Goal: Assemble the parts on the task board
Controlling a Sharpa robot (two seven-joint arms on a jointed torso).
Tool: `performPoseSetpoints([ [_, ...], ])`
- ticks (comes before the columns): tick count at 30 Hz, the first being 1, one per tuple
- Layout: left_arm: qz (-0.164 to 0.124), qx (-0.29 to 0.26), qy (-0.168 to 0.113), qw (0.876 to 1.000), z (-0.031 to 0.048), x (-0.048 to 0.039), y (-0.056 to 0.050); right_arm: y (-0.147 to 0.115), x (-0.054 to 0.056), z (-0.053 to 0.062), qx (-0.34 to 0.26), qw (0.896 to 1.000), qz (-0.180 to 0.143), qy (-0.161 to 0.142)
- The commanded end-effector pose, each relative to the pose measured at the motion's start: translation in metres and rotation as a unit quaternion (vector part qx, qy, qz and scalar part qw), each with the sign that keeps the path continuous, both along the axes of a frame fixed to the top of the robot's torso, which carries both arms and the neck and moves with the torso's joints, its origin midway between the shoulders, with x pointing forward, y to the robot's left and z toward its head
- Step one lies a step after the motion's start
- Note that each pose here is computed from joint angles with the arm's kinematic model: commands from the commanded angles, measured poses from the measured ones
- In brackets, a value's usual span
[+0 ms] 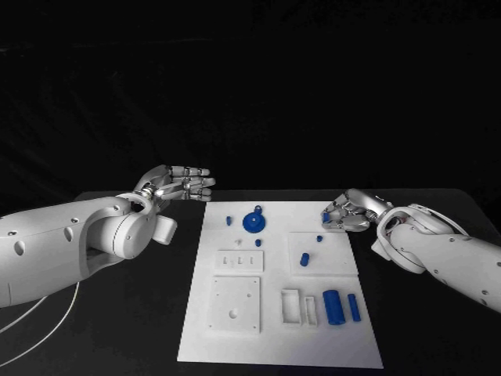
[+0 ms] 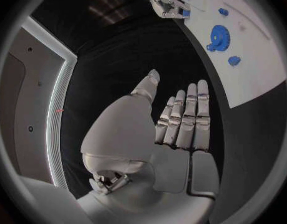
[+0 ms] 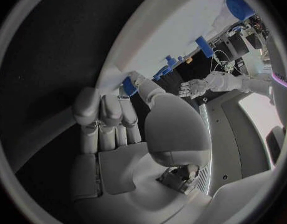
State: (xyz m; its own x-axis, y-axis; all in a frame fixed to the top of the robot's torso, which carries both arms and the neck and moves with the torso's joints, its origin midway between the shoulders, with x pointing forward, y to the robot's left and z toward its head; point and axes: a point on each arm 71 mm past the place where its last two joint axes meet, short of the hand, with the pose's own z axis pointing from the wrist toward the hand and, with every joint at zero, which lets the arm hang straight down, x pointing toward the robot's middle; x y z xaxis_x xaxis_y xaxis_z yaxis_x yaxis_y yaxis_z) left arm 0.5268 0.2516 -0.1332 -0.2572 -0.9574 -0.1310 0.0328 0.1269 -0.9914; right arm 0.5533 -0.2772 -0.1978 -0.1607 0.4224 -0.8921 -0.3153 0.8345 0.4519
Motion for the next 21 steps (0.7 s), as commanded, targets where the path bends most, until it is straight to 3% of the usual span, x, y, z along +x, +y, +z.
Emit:
performPoseSetpoints([
  [1, -0.009, -0.002, -0.001, 1.0, 0.0006, -0.0002, -0.002, 0.001, -0.001, -0.001, 0.004, 1.0, -0.005, -0.006],
  [10, -0.02, 0.017, 0.007, 1.0, 0.0006, 0.0005, -0.002, 0.005, -0.001, 0.007, 0.012, 1.0, -0.015, -0.011],
  [15, -0.019, 0.019, 0.03, 0.999, 0.0011, 0.0035, -0.006, 0.018, 0.0, 0.018, 0.01, 1.0, -0.012, -0.007],
  [21, -0.047, 0.071, 0.069, 0.994, 0.0045, 0.0129, -0.017, 0.043, -0.001, 0.032, 0.0, 1.0, 0.004, -0.002],
])
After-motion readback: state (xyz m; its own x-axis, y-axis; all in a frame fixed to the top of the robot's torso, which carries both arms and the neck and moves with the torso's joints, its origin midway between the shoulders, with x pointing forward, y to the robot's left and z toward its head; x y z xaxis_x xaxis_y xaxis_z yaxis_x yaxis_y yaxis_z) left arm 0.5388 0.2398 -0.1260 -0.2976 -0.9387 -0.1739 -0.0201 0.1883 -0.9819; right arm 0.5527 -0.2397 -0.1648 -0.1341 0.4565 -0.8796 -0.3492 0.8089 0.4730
